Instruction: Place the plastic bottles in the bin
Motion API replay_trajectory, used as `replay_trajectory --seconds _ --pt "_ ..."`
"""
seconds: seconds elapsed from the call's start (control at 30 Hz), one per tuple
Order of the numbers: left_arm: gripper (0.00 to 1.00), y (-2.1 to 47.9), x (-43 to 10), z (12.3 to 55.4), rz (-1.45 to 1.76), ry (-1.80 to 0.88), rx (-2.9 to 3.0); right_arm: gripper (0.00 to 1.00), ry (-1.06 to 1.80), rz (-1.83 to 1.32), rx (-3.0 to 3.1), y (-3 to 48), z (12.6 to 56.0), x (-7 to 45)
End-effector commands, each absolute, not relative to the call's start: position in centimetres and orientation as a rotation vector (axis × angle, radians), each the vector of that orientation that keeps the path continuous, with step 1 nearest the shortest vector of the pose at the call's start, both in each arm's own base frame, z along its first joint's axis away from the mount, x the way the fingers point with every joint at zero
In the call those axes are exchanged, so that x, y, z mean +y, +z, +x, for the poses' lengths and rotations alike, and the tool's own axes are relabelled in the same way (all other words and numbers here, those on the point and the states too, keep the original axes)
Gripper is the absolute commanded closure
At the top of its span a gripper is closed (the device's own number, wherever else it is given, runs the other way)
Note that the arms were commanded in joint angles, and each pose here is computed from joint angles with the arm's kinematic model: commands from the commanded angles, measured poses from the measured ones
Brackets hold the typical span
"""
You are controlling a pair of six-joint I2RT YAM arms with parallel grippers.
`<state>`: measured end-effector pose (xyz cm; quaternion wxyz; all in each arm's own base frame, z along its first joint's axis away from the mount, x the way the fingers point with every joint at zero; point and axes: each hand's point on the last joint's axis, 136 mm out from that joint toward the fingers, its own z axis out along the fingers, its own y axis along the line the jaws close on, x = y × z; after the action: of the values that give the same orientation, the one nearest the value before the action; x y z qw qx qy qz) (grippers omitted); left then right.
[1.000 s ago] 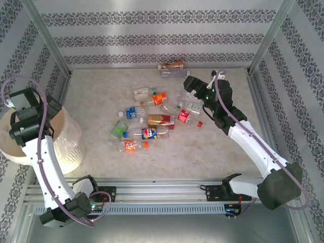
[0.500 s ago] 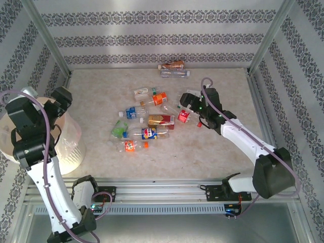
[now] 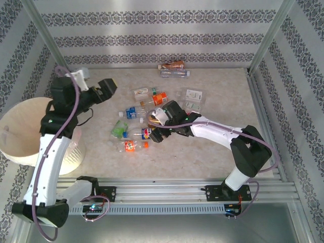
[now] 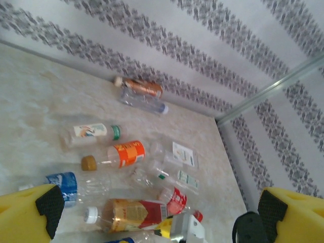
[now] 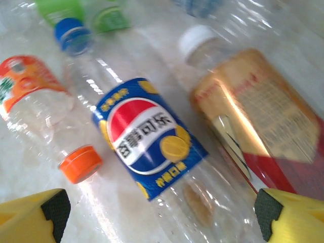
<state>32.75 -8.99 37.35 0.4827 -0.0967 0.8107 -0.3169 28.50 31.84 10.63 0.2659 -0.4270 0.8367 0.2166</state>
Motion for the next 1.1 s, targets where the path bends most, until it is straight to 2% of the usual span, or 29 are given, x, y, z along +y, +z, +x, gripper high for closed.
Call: replay_trajectory --seconds 0.0,0.1,0.27,0.53,0.8,1.07 --pt "0.0 36.3 -9.6 34.7 -0.255 -0.708 1.966 0.07 0.672 -1.538 1.981 11.7 24.8 35.0" --pt "0.0 33.8 -8.3 35.9 -0.405 -0.648 2.024 0.07 0.646 -1.739 1.807 11.1 22.8 37.3" --pt "0.0 32.4 -6.8 36.4 -0.509 -0.56 2.053 0.14 0.662 -1.899 1.62 10.3 21.3 40.2" --pt "0.0 31.7 -5.3 36.3 -0.578 -0.47 2.049 0.18 0.514 -1.917 1.523 8.6 22.8 43.9" --pt "0.0 30.9 -4.7 36.0 -0.586 -0.425 2.069 0.23 0.44 -2.011 1.551 5.5 21.9 43.9" --pt "0.0 30.6 -4.7 36.1 -0.585 -0.419 2.077 0.22 0.376 -2.032 1.622 2.8 21.4 43.5"
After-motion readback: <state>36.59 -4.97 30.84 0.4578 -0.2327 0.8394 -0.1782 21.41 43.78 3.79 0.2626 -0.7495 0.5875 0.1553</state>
